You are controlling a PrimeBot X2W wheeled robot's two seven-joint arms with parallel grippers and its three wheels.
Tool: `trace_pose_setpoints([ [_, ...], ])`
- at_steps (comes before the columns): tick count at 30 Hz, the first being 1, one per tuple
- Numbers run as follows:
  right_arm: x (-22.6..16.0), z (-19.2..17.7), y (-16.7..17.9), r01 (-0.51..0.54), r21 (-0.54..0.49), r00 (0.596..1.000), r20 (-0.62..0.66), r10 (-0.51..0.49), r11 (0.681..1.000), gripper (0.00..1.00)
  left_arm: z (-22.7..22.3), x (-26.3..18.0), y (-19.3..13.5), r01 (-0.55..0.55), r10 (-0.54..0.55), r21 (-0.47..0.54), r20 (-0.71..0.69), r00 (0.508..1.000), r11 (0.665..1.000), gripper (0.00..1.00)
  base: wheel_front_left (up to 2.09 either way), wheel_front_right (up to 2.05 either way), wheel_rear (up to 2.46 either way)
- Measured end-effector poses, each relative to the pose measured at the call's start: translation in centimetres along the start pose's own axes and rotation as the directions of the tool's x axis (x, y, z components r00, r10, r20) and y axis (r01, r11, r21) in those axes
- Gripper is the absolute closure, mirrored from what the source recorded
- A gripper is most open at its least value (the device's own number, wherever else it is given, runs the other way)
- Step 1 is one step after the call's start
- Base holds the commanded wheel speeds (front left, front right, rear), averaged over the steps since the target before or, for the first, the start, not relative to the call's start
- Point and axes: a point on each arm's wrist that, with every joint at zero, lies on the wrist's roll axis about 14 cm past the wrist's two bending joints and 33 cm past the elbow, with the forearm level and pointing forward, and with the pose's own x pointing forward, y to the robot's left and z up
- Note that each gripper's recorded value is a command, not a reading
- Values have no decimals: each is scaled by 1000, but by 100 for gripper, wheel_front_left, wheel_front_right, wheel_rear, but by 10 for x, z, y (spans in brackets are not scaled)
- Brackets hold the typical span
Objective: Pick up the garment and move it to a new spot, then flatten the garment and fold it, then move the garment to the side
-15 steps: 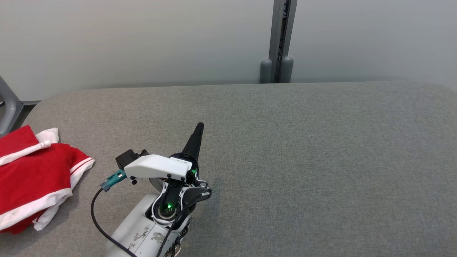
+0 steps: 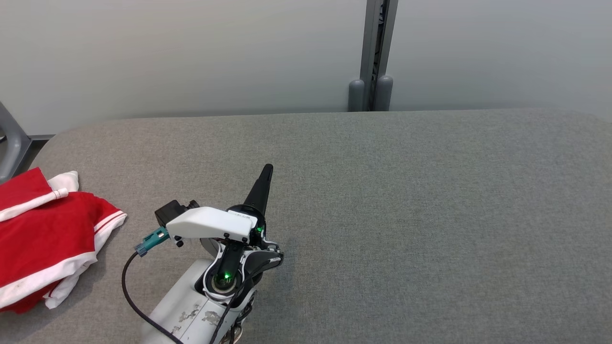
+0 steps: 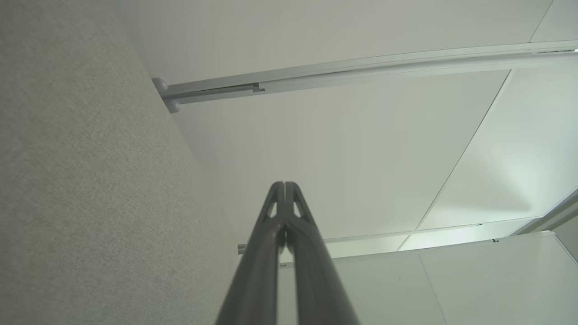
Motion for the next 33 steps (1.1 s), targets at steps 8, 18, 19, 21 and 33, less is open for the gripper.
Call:
trace_pose_setpoints([
  [8, 0, 0, 0, 0, 0, 1000, 0, 0, 1000, 100, 0, 0, 0, 0, 0, 0, 0, 1000, 1000, 100, 0, 0, 0],
  [18, 0, 0, 0, 0, 0, 1000, 0, 0, 1000, 100, 0, 0, 0, 0, 0, 0, 0, 1000, 1000, 100, 0, 0, 0],
  [19, 0, 0, 0, 0, 0, 1000, 0, 0, 1000, 100, 0, 0, 0, 0, 0, 0, 0, 1000, 1000, 100, 0, 0, 0],
  [21, 0, 0, 0, 0, 0, 1000, 0, 0, 1000, 100, 0, 0, 0, 0, 0, 0, 0, 1000, 1000, 100, 0, 0, 0],
  [33, 0, 0, 0, 0, 0, 1000, 0, 0, 1000, 100, 0, 0, 0, 0, 0, 0, 0, 1000, 1000, 100, 0, 0, 0],
])
